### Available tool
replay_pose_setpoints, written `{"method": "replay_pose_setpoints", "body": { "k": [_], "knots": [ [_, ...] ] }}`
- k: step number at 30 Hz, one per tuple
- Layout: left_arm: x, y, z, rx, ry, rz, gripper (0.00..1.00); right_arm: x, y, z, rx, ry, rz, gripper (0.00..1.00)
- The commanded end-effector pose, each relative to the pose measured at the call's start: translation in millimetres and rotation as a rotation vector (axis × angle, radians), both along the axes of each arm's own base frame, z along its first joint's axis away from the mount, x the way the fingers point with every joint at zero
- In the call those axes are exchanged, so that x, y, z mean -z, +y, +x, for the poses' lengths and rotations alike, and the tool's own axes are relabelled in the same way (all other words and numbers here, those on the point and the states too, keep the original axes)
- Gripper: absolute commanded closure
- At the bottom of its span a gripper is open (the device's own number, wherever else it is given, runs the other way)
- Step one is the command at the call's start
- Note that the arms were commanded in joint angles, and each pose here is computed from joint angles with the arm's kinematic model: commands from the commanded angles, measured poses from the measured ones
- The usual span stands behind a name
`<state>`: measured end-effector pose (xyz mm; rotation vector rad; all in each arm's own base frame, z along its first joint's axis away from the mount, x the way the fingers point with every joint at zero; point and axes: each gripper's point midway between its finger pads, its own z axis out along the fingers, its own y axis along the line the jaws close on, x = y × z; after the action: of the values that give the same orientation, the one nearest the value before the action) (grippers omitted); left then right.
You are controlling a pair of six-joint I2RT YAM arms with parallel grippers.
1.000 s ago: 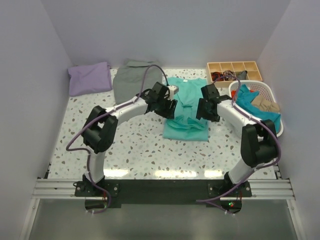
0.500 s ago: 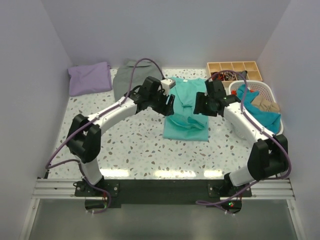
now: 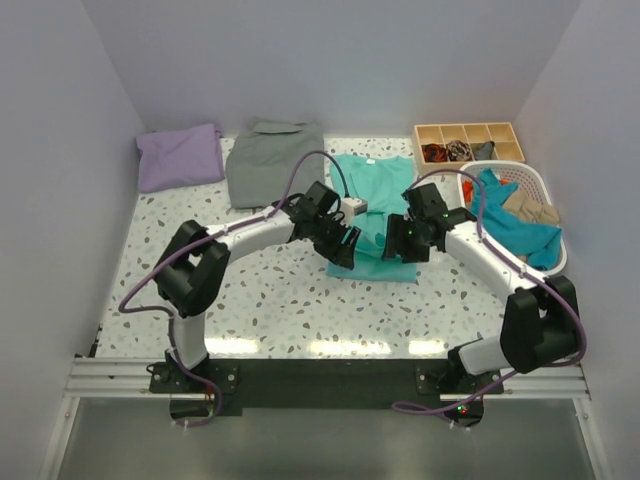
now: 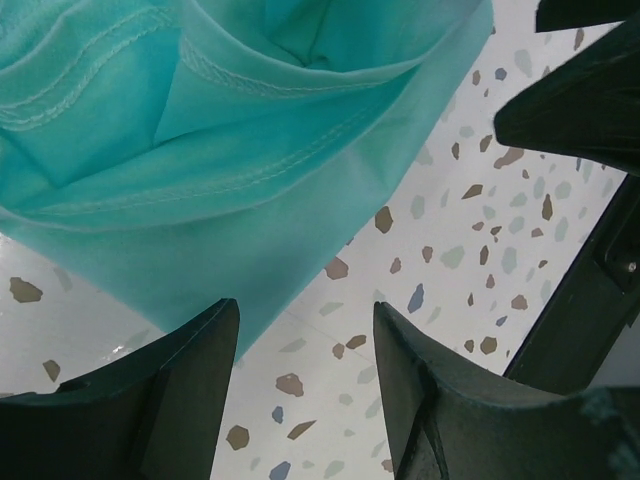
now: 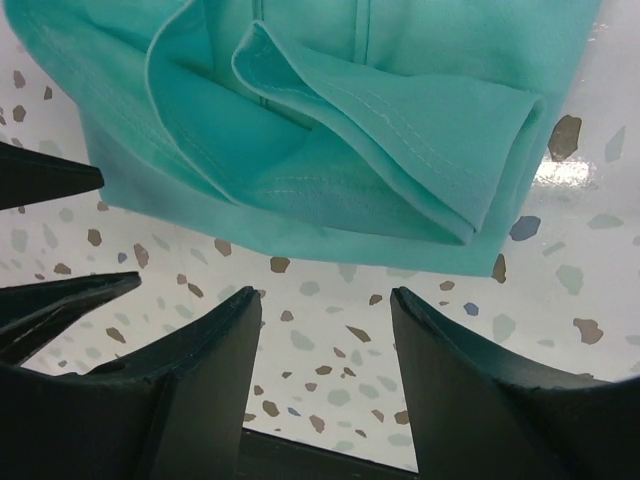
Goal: Fold and stack the t-shirts
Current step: Fold the tshirt
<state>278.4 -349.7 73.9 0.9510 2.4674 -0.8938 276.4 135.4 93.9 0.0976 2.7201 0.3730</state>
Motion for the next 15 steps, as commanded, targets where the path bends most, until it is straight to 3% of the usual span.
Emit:
{"method": "replay_pose_setpoints", "body": {
  "k": [1,9,15],
  "knots": [
    [-6,-19,24,-0.022,-0.033,-0.059,0.39,7,8,0,0.003,0.029,0.034,0.42],
    [-7,-38,70,-0.089,-0.115,-0.067,0.39,23,2,20,0.031,0.023,-0.037,0.41],
    [-11,-31,103,-0.159,-0.175,-0.062,0.39,29,-11,58,0.064,-0.04,-0.149,0.41]
  ]
}}
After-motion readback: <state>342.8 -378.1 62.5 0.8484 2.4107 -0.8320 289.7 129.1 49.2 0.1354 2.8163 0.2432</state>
